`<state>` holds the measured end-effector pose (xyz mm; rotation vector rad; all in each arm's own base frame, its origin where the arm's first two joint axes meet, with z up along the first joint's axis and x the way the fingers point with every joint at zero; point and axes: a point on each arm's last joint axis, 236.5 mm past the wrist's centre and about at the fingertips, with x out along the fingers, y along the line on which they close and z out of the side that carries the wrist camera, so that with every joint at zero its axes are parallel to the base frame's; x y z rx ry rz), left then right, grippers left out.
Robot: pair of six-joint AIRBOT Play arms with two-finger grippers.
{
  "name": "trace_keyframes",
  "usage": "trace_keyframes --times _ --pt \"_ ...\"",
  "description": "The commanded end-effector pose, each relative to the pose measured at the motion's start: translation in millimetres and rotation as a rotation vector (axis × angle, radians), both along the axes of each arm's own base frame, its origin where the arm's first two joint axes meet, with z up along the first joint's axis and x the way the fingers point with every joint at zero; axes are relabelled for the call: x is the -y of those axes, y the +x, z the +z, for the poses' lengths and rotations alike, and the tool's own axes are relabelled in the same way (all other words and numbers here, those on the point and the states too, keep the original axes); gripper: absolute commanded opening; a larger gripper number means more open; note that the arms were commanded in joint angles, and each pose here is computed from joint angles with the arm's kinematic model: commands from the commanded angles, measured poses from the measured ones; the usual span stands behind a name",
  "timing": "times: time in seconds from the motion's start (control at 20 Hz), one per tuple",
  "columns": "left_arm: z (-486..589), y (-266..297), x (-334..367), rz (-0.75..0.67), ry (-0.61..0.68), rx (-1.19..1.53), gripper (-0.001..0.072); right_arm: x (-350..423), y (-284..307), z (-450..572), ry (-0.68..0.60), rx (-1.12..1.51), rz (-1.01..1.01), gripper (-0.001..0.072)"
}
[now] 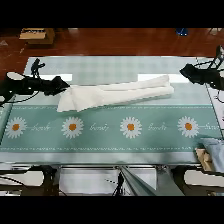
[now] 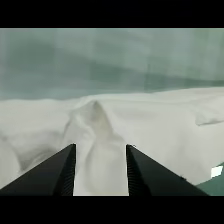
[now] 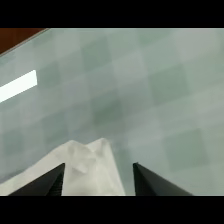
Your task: Fold the shirts.
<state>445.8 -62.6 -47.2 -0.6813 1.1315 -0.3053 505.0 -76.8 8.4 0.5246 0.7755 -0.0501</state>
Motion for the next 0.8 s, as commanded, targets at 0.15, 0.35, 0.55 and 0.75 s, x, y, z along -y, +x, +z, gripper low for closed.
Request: trace_keyframes --times 0.15,0.35,0.55,0.75 --pt "2.8 -27.3 7.7 -0.097 -0.063 -0.068 0.0389 28.6 -23.0 -42.0 0.158 -0.193 -0.142 0.0592" --pt "4.8 -26.7 13.8 -0.105 -0.074 -0.062 0.0388 -32.8 -8.4 -83.2 0.472 -0.249 -0.099 0.0601" --pt "18.4 -20.9 28.1 -0.121 -0.136 -0.015 0.0388 -82.6 -4.7 -111.4 0.505 -0.305 -0.035 0.0597" --pt "36.7 -10.4 39.2 -0.122 -0.208 0.057 0.0385 -102.9 11.4 -112.8 0.457 -0.253 -0.022 0.0318"
